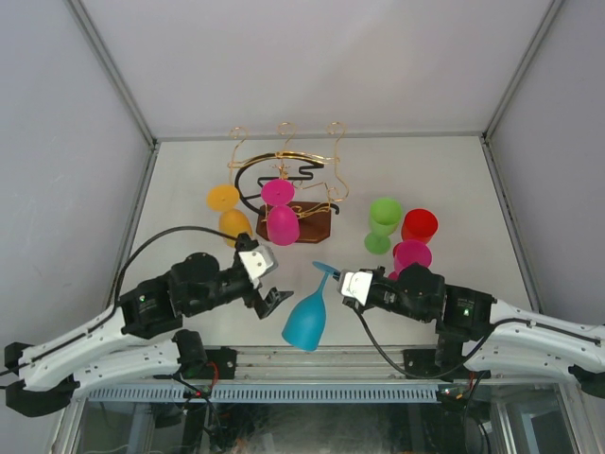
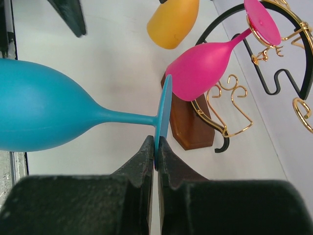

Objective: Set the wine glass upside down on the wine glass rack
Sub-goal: Turn the wine glass upside down at the wine rack.

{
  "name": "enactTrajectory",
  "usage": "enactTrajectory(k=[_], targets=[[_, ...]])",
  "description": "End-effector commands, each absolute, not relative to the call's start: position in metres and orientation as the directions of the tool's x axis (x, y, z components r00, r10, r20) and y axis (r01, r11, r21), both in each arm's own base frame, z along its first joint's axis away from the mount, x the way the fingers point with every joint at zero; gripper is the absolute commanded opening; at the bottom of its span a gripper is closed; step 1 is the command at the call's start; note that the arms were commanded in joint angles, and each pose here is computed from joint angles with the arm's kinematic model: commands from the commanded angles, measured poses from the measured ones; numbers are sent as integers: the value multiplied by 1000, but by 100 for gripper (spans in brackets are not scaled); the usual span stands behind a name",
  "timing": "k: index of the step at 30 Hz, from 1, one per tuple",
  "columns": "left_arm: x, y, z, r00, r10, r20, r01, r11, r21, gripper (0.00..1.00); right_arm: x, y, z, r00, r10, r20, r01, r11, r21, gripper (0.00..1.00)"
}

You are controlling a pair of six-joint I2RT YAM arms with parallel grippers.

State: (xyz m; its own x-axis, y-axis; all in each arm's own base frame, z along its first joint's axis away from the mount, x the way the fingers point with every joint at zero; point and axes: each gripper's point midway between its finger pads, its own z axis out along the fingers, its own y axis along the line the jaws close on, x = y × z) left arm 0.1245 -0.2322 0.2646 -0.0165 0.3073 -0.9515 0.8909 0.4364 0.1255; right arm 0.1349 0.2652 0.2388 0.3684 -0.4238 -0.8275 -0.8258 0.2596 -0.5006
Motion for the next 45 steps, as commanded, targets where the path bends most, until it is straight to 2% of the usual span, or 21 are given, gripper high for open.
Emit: enactTrajectory(k=[1, 4, 8, 16, 23, 30, 36, 45], targets=[[149, -212, 284, -178, 227, -958, 751, 660, 17, 99, 134, 265, 245, 352, -403, -845, -826, 291, -483, 0], [166, -193, 291, -197, 149, -969, 633, 774, -9, 100, 134, 264, 246, 353, -403, -844, -825, 291, -484, 0], [165, -185, 305, -167, 41, -985, 615, 785, -72, 99, 134, 264, 246, 355, -404, -843, -824, 291, -487, 0], [165, -181, 276, -309, 260, -915, 587, 809, 32, 100, 134, 263, 245, 352, -408, -842, -825, 291, -485, 0], [164, -190, 285, -283, 95, -954, 588, 803, -95, 100, 133, 264, 245, 353, -405, -843, -826, 289, -485, 0], [162, -197, 282, -286, 238, -928, 643, 766, -1, 100, 133, 265, 244, 351, -406, -844, -828, 286, -482, 0], [152, -215, 280, -258, 195, -946, 716, 696, -52, 100, 132, 264, 245, 351, -405, -844, -826, 290, -483, 0], [161, -221, 268, -309, 204, -929, 688, 723, -70, 100, 136, 267, 259, 407, -384, -828, -793, 301, -530, 0]])
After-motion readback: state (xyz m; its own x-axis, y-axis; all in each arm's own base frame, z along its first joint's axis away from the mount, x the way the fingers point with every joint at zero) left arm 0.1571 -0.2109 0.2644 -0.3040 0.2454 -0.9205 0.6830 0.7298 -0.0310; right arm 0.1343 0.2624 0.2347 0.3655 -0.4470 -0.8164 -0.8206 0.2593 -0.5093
